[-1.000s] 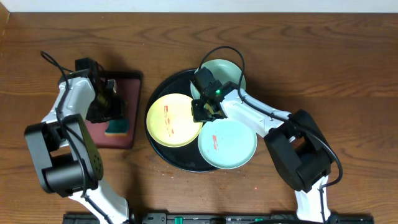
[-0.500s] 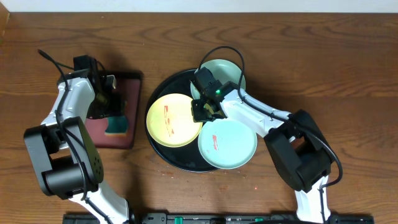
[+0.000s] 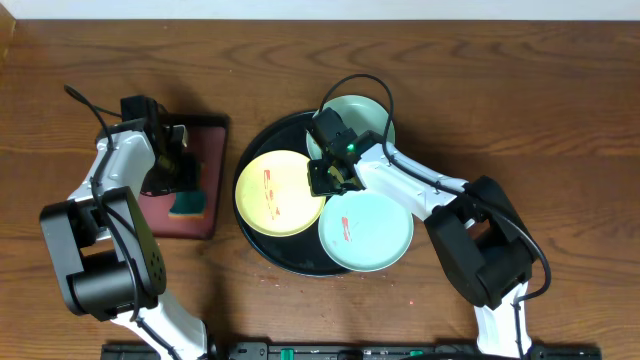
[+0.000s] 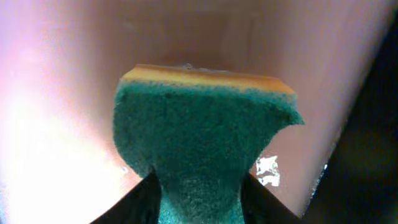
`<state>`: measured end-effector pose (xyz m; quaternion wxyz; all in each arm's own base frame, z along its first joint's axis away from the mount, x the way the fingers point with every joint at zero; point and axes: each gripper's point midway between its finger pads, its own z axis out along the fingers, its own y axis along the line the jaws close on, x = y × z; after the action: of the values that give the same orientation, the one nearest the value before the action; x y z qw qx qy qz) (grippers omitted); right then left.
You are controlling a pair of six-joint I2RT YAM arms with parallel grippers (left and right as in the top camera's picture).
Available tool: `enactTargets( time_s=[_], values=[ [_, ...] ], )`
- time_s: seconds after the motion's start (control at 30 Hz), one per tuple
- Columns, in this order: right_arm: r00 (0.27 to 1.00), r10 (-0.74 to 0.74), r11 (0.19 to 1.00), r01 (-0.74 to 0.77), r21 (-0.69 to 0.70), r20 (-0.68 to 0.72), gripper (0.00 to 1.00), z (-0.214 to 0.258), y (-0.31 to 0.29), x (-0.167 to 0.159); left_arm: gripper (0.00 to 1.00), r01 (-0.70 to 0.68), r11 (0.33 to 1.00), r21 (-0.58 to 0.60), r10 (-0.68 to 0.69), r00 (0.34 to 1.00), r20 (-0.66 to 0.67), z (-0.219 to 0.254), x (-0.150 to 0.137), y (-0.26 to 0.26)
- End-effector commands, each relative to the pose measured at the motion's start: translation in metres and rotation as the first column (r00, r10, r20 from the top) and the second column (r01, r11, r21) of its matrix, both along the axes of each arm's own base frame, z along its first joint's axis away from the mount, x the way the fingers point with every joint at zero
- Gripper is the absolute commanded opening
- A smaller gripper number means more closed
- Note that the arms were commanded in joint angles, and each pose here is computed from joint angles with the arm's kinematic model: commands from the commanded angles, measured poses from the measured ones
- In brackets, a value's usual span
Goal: Clean dirty plates on tray and stack at the side
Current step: 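Grasp the green sponge with the left gripper, pinch the yellow plate rim with the right, then wipe the yellow plate with the sponge held in the left gripper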
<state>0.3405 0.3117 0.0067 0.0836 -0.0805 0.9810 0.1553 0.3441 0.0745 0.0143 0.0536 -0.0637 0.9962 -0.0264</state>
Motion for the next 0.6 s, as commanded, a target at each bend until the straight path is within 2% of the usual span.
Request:
enactTargets(
  time_s=[0.0,0.1,0.17,0.4,0.57],
  values=[
    [1.0,0.006,1.0,-0.006,-0.002,-0.003,0.01,-0.005,-0.001,0.004,0.28,-0.003,1.0,-0.017,0.002,1.0,-0.019,-0.005,-0.008,-0.004],
    [1.0,0.006,1.0,-0.006,-0.001,-0.002,0.01,-0.005,-0.001,0.004,0.19,-0.006,1.0,-0.017,0.005,1.0,-0.016,-0.005,-0.007,-0.003],
    [1.0,0.005,1.0,-0.005,-0.001,-0.002,0.01,-0.005,-0.001,0.004,0.08,-0.006,1.0,-0.017,0.006,1.0,-0.016,-0.005,-0.007,-0.003],
    [1.0,0.006,1.0,-0.006,-0.002,-0.003,0.01,-0.005,-0.001,0.004,0.07,-0.067,0.998,-0.021,0.067,0.998,-0.015,0.002,-0.003,-0.003],
    [1.0,0.003,1.0,-0.003,-0.001,-0.003,0.01,-0.005,-0.002,0.005,0.07,-0.121,0.992,-0.021,0.122,0.991,0.053,0.047,0.009,0.0]
  ],
)
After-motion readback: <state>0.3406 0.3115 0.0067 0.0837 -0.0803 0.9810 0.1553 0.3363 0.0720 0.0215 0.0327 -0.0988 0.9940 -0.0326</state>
